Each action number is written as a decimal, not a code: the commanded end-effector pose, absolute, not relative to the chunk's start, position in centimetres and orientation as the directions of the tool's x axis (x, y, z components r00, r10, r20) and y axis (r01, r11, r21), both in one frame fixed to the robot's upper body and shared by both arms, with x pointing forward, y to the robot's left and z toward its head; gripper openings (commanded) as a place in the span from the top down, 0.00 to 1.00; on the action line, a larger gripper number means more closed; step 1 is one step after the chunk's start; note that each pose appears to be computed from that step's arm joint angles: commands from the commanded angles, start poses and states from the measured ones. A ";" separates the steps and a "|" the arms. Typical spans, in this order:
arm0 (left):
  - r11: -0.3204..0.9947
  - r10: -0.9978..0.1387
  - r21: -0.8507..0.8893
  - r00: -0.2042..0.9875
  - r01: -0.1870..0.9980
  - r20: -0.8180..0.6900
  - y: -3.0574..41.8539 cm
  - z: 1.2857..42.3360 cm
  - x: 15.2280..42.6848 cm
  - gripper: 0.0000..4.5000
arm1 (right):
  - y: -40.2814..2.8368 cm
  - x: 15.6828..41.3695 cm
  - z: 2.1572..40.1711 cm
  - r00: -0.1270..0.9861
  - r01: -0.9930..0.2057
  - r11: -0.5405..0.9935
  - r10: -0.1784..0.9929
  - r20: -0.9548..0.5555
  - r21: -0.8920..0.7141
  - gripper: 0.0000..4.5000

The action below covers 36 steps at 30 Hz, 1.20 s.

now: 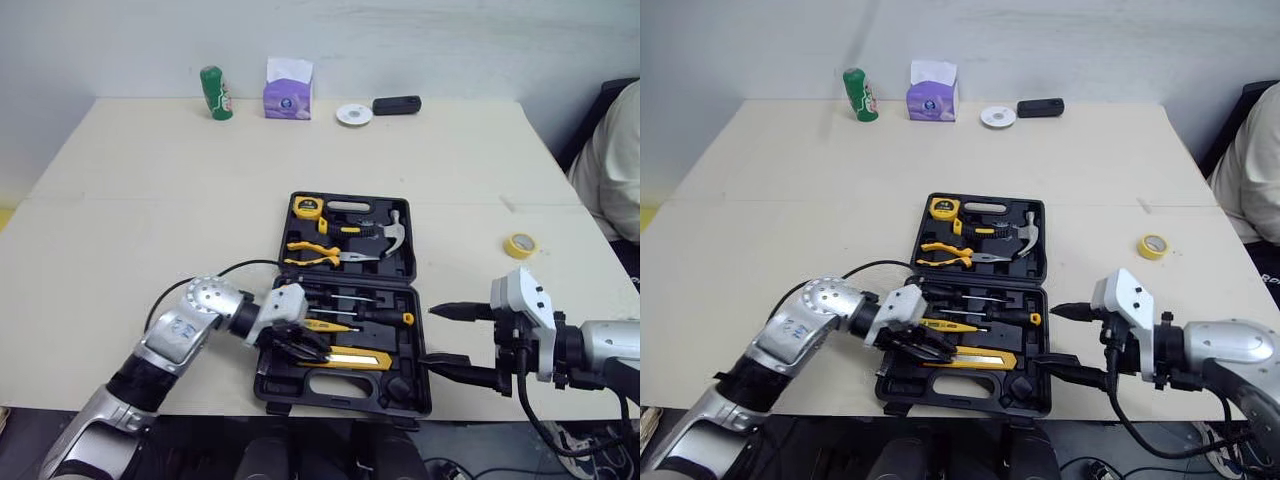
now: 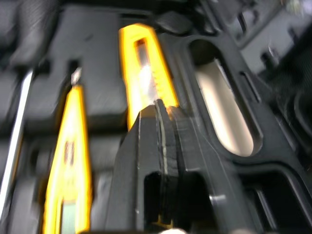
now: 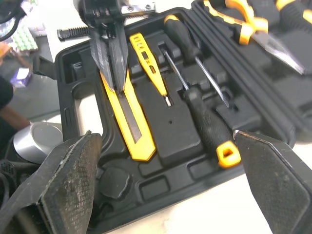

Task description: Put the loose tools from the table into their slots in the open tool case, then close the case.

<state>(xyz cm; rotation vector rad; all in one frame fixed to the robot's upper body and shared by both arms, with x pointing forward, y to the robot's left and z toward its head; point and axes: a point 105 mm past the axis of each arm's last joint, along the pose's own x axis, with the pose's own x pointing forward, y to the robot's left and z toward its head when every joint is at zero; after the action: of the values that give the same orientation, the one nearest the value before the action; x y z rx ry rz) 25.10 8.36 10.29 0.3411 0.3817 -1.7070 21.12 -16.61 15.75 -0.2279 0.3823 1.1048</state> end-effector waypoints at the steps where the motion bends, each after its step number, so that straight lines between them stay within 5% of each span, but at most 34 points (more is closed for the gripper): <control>1: -0.083 -0.928 -0.098 -0.112 0.992 -0.355 10.7 14.1 25.0 0.54 | -17.7 21.8 17.1 0.479 -0.866 0.496 0.791 -0.381 -0.060 0.00; 4: 0.182 -0.948 -0.092 0.150 0.979 -0.279 14.9 16.8 26.9 0.25 | -21.5 22.7 18.1 0.625 -0.765 0.638 0.703 -0.339 -0.088 0.00; 7: 0.587 -0.799 -0.053 0.568 0.808 -0.198 22.3 17.8 29.1 0.02 | -27.6 22.5 17.3 0.783 -0.578 0.813 0.530 -0.327 -0.066 0.00; 11: 0.877 -0.480 -0.046 0.866 0.479 -0.140 31.0 18.1 29.3 0.02 | -34.6 21.0 17.4 0.880 -0.378 0.920 0.321 -0.350 -0.106 0.00; 15: 0.908 -0.411 -0.024 0.880 0.418 -0.238 34.9 17.1 25.3 0.02 | -40.4 18.4 18.1 0.917 -0.201 0.971 0.139 -0.375 -0.132 0.00; 19: 0.918 -0.392 -0.024 0.892 0.397 -0.225 35.7 17.7 25.6 0.02 | -42.3 18.4 17.8 0.920 -0.148 0.975 0.076 -0.384 -0.163 0.00; 29: 0.875 -0.457 0.060 0.859 0.481 -0.231 33.4 17.7 28.1 0.02 | -40.5 22.4 20.1 0.913 -0.285 0.926 0.183 -0.365 -0.248 0.00; 36: 0.605 -0.764 0.085 0.607 0.792 -0.219 24.4 20.9 29.3 0.02 | -36.9 27.7 21.7 0.847 -0.470 0.820 0.315 -0.429 -0.327 0.00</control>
<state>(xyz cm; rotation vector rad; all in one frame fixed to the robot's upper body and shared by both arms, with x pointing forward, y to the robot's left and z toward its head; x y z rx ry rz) 29.93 26.92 19.31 0.1269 0.1958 -0.7700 27.11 -37.34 20.59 -0.3775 0.3671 0.3933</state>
